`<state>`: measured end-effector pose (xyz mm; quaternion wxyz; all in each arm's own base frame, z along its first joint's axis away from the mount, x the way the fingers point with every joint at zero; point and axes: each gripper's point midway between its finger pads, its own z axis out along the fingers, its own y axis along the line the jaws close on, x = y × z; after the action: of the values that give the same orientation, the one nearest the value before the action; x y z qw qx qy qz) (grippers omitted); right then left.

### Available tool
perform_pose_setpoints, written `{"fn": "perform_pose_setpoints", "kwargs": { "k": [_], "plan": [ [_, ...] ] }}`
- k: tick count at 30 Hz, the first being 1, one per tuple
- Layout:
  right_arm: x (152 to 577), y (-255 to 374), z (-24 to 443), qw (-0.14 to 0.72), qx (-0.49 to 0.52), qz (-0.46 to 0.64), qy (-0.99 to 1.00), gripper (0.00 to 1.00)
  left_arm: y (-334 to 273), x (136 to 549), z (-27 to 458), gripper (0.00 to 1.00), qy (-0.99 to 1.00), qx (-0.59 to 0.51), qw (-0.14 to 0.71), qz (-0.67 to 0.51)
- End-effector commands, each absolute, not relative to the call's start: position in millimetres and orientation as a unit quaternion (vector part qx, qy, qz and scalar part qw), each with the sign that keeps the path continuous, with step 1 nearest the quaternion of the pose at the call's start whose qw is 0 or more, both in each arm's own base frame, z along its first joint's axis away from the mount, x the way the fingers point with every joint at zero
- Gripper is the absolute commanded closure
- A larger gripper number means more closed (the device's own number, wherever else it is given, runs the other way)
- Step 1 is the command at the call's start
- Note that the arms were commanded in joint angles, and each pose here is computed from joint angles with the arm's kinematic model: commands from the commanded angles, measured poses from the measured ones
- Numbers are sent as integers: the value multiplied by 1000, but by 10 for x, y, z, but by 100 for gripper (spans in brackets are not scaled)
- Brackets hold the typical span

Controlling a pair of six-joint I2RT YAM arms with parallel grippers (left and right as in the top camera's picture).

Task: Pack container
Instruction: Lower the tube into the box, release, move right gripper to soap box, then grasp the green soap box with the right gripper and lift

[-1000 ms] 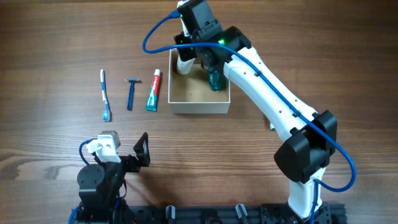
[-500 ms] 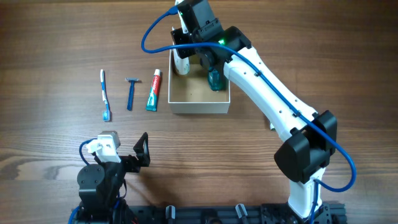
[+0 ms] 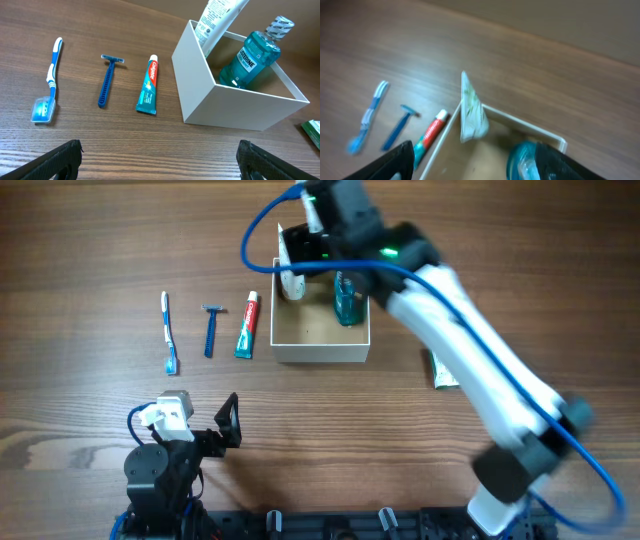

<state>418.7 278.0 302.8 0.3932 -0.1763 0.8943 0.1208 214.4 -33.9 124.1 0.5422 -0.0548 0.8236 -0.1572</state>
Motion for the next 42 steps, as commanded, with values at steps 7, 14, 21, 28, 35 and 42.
{"fn": "perform_pose_setpoints", "kwargs": {
  "k": [7, 14, 21, 28, 35, 42],
  "plan": [
    [3468, 1277, 3599, 373, 16, 44, 927, 18, -427, 2122, 1156, 0, 829, -37, 530, -174],
    [3474, 622, 2923, 256, 97, -6, 962, 8, -427, 2122, 1156, 0, 829, -37, 530, -174],
    [3570, 422, 2112, 159, 83, -34, 983, 2, -427, 2122, 1156, 0, 829, -37, 530, -174],
    [3369, 463, 1112, 15, 12, -43, 999, 0, -427, 2122, 1156, 0, 829, -37, 530, -174],
    [3185, 393, 534, -63, -11, -8, 998, 4, -427, 2122, 1156, 0, 829, -37, 530, -174],
    [3031, 299, 315, -86, -9, 13, 996, 1, -427, 2122, 1156, 0, 829, -37, 530, -174]
  ]
}}
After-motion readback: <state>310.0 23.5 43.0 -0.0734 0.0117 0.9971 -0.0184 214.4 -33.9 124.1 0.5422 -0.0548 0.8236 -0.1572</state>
